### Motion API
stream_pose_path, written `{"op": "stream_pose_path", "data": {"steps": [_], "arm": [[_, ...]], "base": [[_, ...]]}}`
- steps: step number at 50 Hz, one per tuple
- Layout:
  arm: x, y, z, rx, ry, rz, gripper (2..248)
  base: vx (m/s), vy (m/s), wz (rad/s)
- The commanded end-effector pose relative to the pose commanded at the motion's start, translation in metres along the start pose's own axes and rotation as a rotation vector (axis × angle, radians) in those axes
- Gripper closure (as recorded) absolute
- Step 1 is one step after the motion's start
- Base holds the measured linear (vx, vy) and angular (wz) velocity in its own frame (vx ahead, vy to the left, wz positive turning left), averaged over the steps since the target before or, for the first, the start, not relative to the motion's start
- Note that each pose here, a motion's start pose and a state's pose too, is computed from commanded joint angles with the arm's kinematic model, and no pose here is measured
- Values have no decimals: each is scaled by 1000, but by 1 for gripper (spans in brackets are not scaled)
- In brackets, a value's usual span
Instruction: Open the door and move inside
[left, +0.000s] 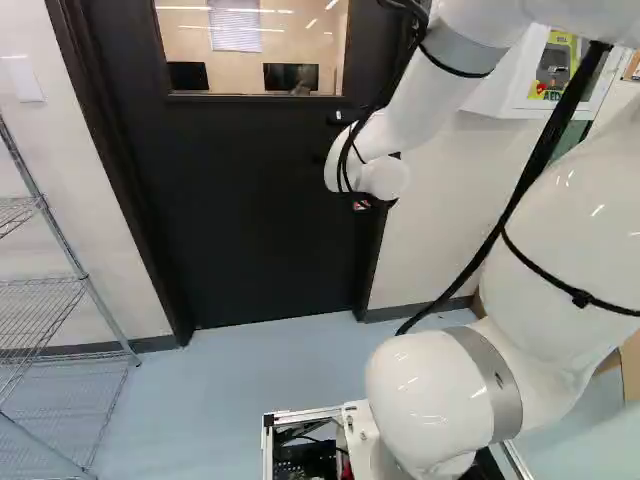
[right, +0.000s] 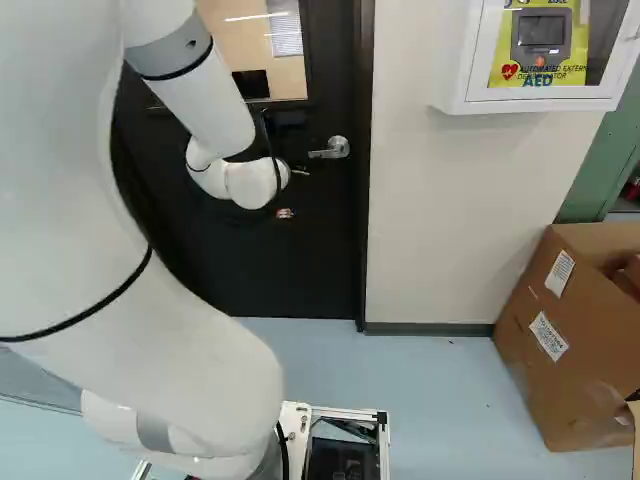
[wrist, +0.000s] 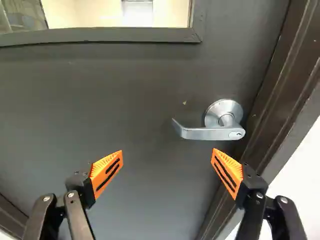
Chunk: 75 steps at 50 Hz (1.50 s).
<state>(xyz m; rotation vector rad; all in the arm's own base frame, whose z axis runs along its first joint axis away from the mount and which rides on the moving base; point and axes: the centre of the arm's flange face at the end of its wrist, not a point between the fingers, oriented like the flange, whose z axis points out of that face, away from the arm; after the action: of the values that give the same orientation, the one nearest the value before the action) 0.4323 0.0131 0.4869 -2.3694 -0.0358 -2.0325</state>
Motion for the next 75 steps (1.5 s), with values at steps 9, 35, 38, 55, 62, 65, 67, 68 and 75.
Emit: {"op": "stream_pose_path", "data": {"steps": [9,35,38,55,62,65,67,68,75], "arm": [[9,0,-2,0,21,0,3],[32,2,10,-5,61,1,3],[32,3,14,-7,60,1,3],[22,8,44,-18,27,2,3],[16,11,58,-23,13,3,3],[14,12,64,-25,7,4,3],[12,13,67,-26,3,4,3],[11,13,68,-26,1,4,3],[4,14,73,-27,-14,4,3]], "base": [[0,0,0],[0,0,0],[0,0,0],[0,0,0],[0,0,0],[0,0,0],[0,0,0],[0,0,0],[0,0,0]]}}
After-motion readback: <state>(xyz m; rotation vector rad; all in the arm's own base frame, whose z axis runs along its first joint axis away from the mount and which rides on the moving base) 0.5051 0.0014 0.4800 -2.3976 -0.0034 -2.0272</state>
